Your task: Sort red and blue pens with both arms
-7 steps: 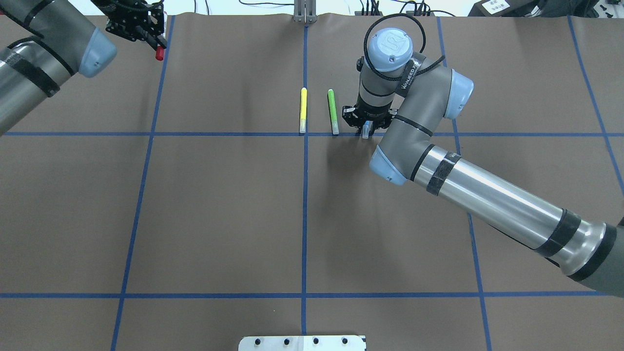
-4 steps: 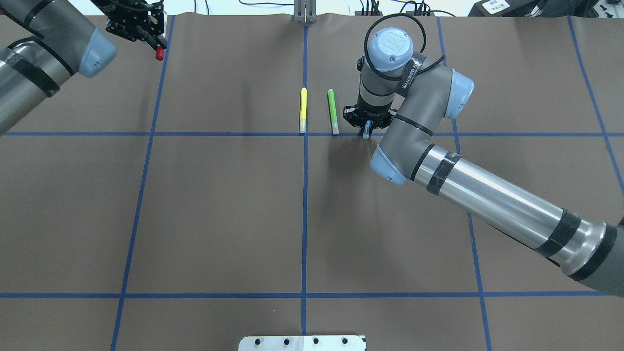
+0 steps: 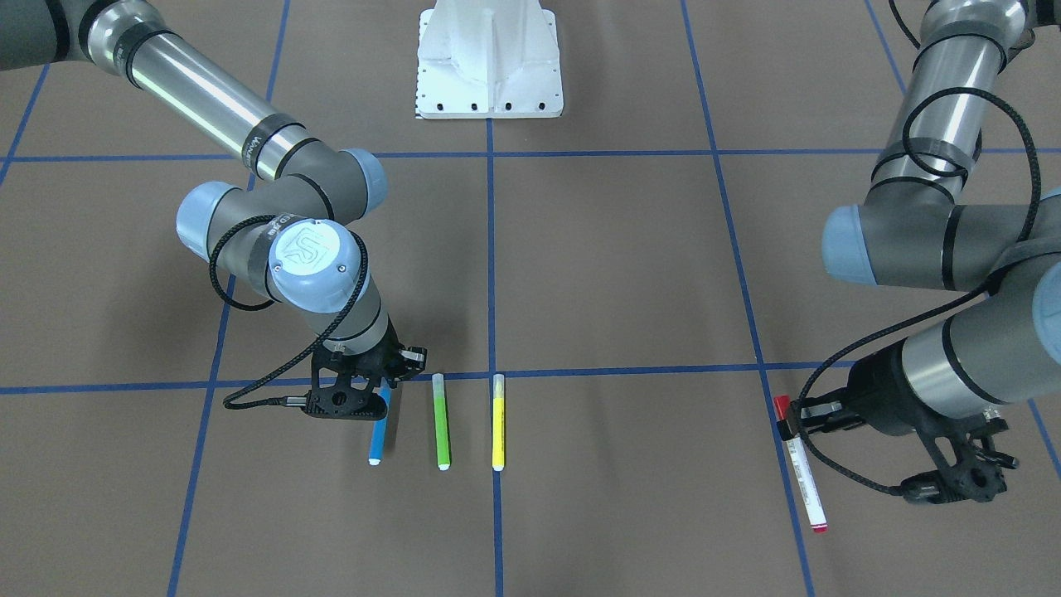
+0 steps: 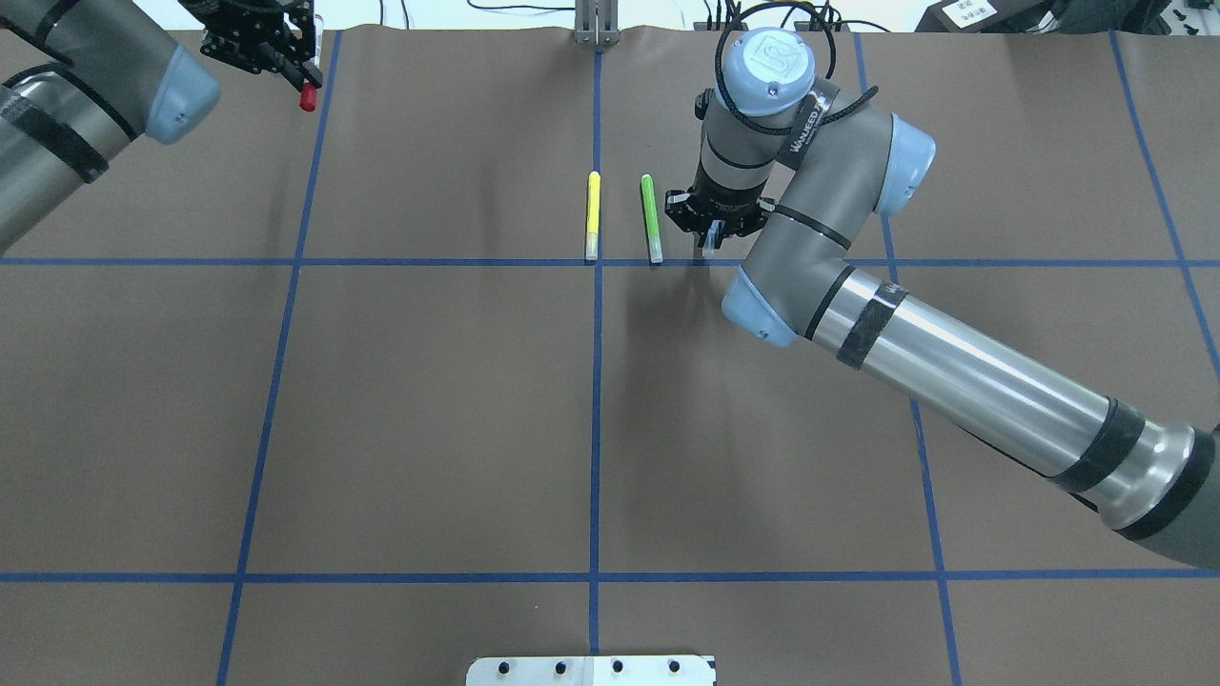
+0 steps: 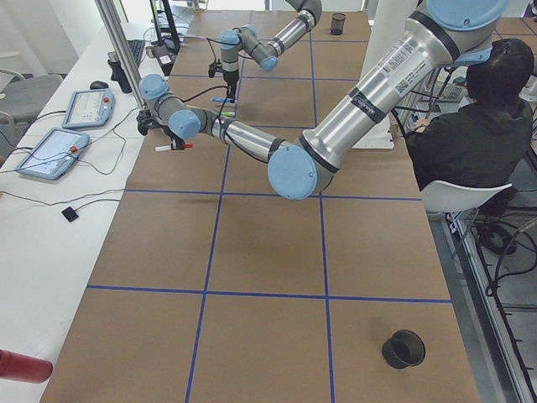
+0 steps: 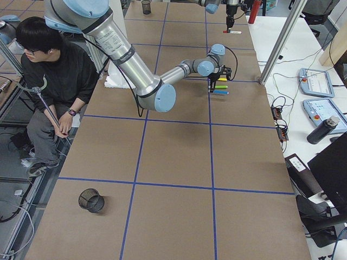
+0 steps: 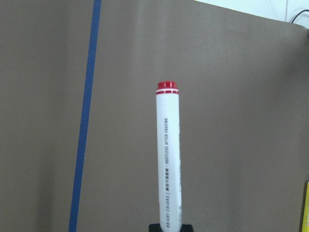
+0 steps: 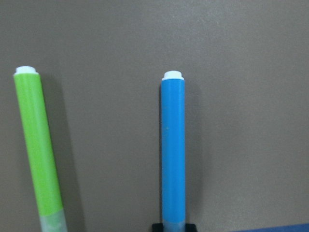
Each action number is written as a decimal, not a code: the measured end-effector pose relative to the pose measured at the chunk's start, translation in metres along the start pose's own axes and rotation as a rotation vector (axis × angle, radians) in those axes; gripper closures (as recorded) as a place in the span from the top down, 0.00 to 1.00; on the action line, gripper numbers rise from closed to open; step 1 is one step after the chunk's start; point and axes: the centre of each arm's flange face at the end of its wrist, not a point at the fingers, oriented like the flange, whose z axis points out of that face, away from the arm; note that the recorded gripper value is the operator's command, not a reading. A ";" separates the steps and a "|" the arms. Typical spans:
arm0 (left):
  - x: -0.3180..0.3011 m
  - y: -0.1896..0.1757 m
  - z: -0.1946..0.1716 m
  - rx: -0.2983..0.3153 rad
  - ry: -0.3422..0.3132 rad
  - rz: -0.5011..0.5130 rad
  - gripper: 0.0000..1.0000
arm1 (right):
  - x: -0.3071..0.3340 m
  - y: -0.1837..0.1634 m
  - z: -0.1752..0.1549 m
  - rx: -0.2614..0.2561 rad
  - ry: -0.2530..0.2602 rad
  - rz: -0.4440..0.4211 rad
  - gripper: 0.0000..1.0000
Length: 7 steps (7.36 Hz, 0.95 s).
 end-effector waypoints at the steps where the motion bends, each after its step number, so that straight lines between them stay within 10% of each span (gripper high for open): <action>1: -0.006 0.001 -0.004 0.001 0.004 -0.004 0.00 | 0.013 -0.011 -0.028 -0.025 -0.024 0.032 0.00; 7: -0.201 0.050 -0.047 0.056 -0.050 0.055 0.00 | 0.176 -0.010 -0.141 -0.044 0.053 0.108 0.00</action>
